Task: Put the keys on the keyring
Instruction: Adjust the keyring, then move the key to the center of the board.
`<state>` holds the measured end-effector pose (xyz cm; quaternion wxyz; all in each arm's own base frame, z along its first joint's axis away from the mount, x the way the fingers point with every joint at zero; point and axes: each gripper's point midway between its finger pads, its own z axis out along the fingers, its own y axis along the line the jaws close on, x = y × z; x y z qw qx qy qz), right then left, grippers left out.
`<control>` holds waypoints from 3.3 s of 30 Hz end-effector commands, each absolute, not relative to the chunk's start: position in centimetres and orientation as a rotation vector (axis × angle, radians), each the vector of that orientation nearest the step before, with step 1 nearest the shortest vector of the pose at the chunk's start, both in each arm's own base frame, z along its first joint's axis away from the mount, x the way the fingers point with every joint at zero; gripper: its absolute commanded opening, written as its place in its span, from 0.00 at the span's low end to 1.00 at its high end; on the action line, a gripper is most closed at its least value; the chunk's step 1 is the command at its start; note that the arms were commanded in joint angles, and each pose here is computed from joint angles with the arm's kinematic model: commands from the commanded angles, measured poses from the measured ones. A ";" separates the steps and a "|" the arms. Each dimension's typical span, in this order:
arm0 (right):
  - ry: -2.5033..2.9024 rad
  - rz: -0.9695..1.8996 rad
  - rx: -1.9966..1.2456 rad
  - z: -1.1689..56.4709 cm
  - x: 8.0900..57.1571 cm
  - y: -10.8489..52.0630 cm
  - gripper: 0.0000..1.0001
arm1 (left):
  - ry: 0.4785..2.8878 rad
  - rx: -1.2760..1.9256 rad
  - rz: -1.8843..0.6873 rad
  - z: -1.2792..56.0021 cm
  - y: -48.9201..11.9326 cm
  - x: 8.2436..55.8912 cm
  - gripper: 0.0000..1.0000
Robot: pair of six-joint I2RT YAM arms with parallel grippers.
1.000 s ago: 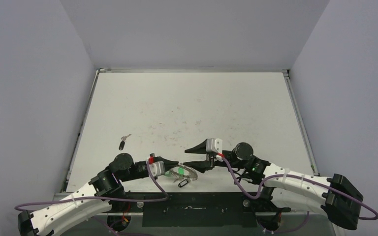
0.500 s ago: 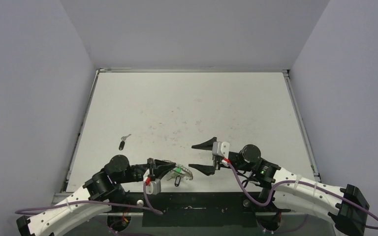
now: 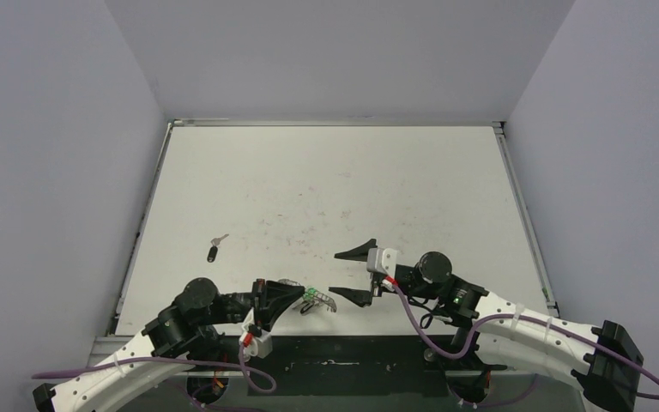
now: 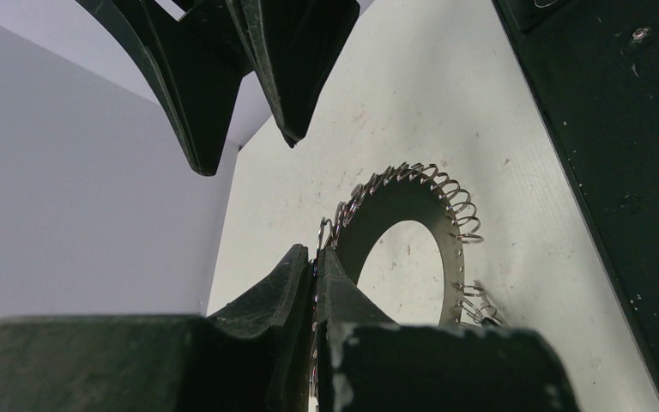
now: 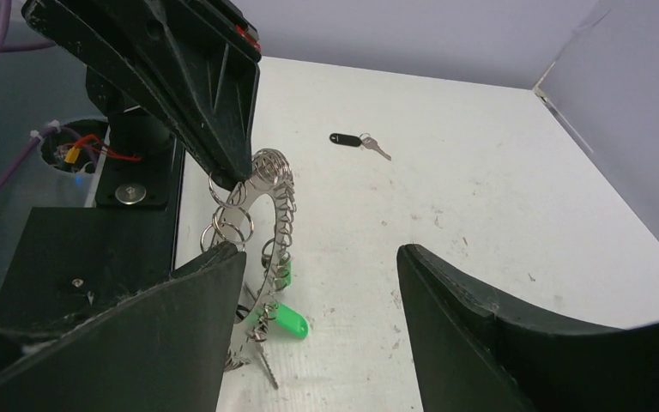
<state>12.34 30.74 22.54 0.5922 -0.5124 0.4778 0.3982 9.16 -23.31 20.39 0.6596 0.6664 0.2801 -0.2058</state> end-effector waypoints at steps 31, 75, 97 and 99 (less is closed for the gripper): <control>1.856 1.088 -0.714 19.1 28.0 42.2 0.78 | 1.196 1.314 -0.729 21.7 -20.4 8.4 0.00; 1.837 0.794 -0.721 6.8 29.6 65.2 0.68 | 1.211 1.325 -0.729 20.4 -19.3 7.7 0.00; 1.962 0.507 -0.577 4.4 32.7 54.7 0.00 | 1.228 1.312 -0.719 20.1 -19.3 8.4 0.00; 1.992 0.502 -0.546 4.2 33.4 52.1 0.00 | 1.236 1.304 -0.718 20.1 -19.4 8.5 0.00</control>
